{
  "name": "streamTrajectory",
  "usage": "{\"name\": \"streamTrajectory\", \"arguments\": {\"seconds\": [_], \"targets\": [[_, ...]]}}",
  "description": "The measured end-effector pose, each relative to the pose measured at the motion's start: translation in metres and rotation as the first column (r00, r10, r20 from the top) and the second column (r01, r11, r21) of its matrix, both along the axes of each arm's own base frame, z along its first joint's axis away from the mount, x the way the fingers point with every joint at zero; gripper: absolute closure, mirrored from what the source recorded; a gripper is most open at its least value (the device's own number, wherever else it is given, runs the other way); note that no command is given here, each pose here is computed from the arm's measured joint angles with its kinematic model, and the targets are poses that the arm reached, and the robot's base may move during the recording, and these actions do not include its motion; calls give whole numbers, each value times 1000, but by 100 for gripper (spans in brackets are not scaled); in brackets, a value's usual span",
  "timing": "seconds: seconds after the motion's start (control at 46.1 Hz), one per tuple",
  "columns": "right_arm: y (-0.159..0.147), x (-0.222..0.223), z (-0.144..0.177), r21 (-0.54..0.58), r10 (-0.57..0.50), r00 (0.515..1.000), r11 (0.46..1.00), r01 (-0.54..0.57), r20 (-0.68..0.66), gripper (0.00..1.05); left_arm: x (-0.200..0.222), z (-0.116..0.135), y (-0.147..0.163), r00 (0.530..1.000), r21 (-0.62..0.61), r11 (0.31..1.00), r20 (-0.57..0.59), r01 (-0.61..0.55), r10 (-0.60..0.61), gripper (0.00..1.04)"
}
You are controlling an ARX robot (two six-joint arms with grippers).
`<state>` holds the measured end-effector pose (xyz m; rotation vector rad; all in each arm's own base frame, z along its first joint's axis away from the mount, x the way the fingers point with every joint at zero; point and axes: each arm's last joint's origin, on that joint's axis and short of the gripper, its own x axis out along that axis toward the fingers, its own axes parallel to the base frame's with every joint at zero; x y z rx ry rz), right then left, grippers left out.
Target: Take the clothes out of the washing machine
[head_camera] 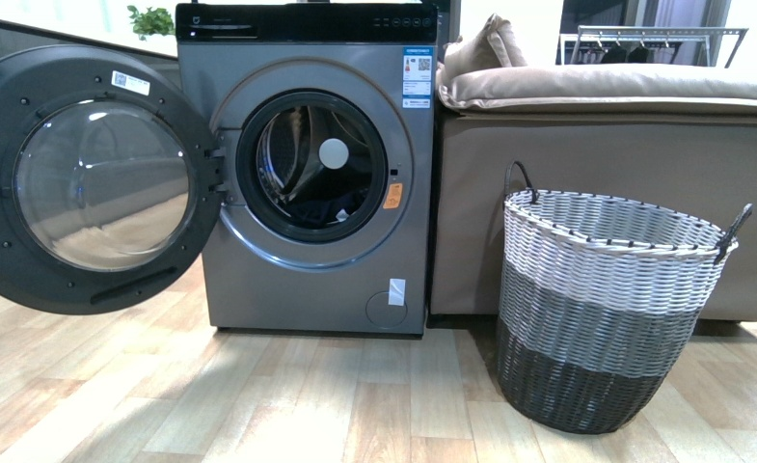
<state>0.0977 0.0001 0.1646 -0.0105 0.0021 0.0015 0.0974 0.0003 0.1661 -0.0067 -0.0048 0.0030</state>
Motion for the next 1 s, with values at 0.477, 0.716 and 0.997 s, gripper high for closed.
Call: {"name": "streamTrajectory", "arguments": {"seconds": [0.477,0.716,0.997], "targets": [[0,0,0,0,0,1000,1000,0,0,8,0,0,0,1000,0,1000,0,0,0,7],[0,0,0,0,0,1000,1000,0,0,8,0,0,0,1000,0,1000,0,0,0,7],[0,0,0,0,0,1000,1000,0,0,8,0,0,0,1000,0,1000,0,0,0,7]]}}
